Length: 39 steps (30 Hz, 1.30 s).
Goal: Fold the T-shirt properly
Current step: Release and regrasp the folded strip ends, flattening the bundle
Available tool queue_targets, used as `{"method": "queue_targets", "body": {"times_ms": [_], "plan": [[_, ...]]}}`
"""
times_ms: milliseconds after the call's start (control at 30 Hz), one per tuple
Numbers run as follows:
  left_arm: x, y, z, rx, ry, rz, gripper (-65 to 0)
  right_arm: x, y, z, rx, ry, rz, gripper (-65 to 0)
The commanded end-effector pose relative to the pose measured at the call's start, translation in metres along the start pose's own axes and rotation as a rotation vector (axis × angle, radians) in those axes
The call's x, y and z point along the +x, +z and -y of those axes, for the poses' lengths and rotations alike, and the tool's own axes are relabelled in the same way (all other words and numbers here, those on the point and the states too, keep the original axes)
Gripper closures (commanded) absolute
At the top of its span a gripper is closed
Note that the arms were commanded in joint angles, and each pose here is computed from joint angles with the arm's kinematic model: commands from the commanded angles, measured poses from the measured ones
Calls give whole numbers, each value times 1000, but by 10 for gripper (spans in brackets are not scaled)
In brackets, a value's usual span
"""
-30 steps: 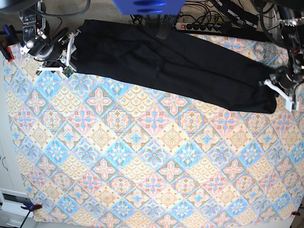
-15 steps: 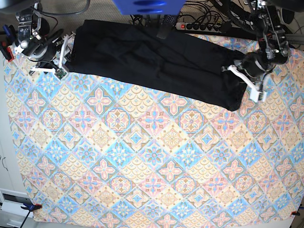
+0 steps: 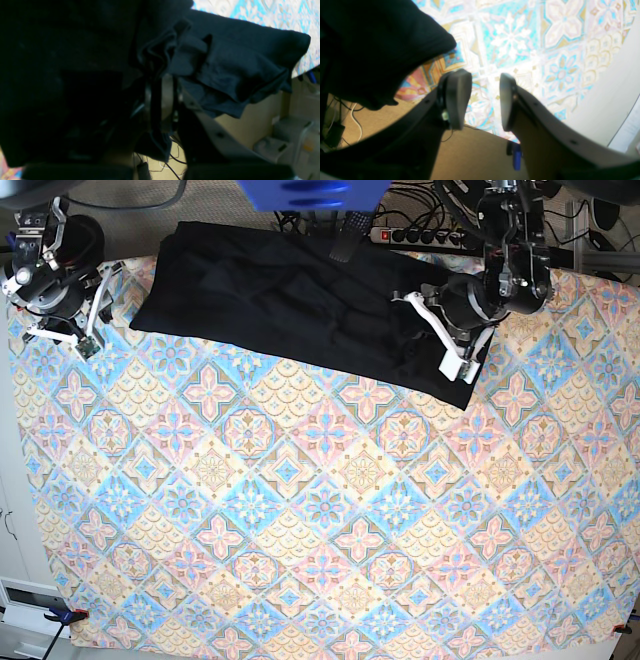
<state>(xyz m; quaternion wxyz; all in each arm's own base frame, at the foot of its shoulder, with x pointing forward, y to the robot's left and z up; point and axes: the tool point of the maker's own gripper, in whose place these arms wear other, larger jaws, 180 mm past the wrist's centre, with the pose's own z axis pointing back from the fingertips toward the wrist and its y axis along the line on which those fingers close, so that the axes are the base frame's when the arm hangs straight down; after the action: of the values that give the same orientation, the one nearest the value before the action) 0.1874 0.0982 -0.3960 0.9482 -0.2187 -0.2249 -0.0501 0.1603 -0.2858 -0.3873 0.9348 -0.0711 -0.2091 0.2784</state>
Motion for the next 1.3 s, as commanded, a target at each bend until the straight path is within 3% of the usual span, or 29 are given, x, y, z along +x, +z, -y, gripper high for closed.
{"method": "queue_targets", "body": {"times_ms": [0,233,300,500,667,800,900,1033,1167,1267], "plan": [[8,1,8,-24,-23,28,0,5,4,7,-16,13,20,-221],[8,-8,32,-82,-79,5,-11,5,4,7,-16,13,20,-221],[6,-8,36,-97,-84,-4,-74,5,4,7,-16,13,20,-221],[7,15,40,-208,-100,-38,-345,5,4,7,-16,13,20,-221],[38,55,0,-212,-53,37,-482,1,4,4,-10,15,4,-223],[62,81,-50,-90,5,129,-472,0,3,2,-1,18,1,-225],[63,88,-78,-3,30,135,-443,-7,2,-11,33,26,-19,-225],[52,81,-93,69,22,94,-395,-4,-4,-38,110,36,-7,-226],[40,68,-91,93,23,61,-352,8,-5,-60,218,-62,70,-229],[37,64,-90,102,23,56,-347,0,-8,-71,291,-135,51,-287]]}}
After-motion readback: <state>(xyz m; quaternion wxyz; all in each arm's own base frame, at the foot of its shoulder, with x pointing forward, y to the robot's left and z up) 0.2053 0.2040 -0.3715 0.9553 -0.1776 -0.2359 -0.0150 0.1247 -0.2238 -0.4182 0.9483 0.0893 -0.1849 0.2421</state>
